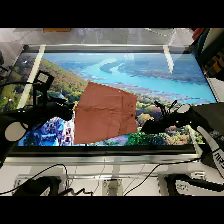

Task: Fold the clothes and pants, and hang the long-sleeved shirts on hangers.

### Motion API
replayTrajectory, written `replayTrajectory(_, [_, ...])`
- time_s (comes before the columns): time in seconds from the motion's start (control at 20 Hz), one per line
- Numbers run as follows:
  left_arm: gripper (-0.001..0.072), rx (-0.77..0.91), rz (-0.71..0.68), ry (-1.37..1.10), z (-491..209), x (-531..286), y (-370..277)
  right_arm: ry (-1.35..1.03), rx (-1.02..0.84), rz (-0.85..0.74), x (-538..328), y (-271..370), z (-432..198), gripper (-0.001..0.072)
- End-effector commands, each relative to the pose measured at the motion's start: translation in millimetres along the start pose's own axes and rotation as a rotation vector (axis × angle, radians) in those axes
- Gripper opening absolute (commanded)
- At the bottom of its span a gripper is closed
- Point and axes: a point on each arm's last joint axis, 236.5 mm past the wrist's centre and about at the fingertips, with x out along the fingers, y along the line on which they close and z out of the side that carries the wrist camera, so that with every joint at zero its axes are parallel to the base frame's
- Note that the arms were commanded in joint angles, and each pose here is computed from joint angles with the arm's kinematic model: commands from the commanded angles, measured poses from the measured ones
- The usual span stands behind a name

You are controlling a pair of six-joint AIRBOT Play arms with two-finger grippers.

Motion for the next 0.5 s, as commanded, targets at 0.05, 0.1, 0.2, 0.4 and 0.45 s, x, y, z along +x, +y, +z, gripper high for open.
replayTrajectory(0.05, [0.04, -0.22, 0.003, 0.0, 0.0, 0.0, 0.8, -0.111, 0.145, 0.049, 28.7, 1.1, 17.9, 0.04])
replayTrajectory(0.1, [0.04, -0.252, 0.011, 0.0, -0.3, -0.1, 3.0, -0.122, 0.157, 0.052, 30.3, -0.1, 21.5, 0.04])
replayTrajectory(0.2, [0.04, -0.305, 0.03, -0.002, -1.2, -0.6, 11.4, -0.119, 0.179, 0.045, 36.4, -7.4, 23.0, 0.04])
replayTrajectory(0.4, [0.04, -0.358, 0.091, -0.007, -5.0, -3.3, 38.4, -0.109, 0.235, 0.116, 51.7, -5.6, 28.2, 0.0401])
replayTrajectory(0.45, [0.04, -0.407, 0.113, -0.005, -7.9, -4.7, 47.8, -0.124, 0.208, 0.144, 52.1, -0.2, 32.6, 0.0399])
